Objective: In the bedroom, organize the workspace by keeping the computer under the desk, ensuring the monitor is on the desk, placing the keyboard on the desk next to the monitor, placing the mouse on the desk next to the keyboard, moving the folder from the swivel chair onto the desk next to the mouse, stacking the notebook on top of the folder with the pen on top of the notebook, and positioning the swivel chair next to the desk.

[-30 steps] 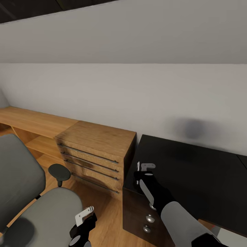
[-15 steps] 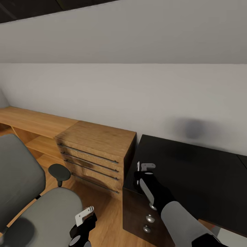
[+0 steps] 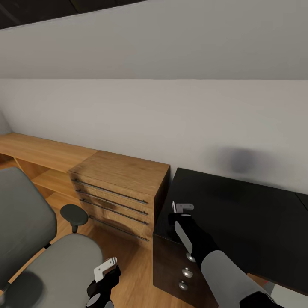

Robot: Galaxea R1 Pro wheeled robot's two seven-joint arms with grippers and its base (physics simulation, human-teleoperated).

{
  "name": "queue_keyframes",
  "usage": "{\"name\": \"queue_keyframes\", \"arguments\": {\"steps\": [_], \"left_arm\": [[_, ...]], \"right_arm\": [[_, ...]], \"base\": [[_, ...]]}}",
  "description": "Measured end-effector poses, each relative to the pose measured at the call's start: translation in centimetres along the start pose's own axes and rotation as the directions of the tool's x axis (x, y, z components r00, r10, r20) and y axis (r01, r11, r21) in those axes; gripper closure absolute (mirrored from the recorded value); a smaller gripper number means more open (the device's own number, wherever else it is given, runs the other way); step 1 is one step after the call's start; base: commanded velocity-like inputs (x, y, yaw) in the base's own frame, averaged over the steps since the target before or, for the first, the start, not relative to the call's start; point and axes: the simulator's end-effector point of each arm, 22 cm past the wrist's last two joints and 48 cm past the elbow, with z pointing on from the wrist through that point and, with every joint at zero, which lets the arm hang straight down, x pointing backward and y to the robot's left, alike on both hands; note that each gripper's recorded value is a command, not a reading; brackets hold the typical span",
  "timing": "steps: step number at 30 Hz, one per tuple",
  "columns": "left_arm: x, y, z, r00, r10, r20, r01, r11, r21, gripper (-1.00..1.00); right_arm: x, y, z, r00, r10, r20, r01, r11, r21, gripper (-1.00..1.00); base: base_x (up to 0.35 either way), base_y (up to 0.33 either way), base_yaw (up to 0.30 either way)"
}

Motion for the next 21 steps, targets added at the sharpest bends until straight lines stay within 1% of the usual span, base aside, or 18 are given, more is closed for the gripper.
{"name": "queue_keyframes", "arguments": {"steps": [15, 21], "left_arm": [[0.03, -0.01, 0.0, 1.0, 0.0, -0.001, 0.0, 1.0, 0.001, -1.0], [-0.6, -0.12, -0.7, 1.0, 0.001, -0.002, -0.001, 1.0, 0.0, -1.0]], "right_arm": [[0.07, 0.04, -0.08, 1.0, -0.001, -0.009, 0.001, 1.0, -0.001, 1.0], [0.46, -0.14, -0.46, 0.999, -0.005, -0.032, 0.005, 1.0, 0.005, 1.0]], "base": [[0.0, 0.0, 0.0], [0.0, 0.0, 0.0]]}}
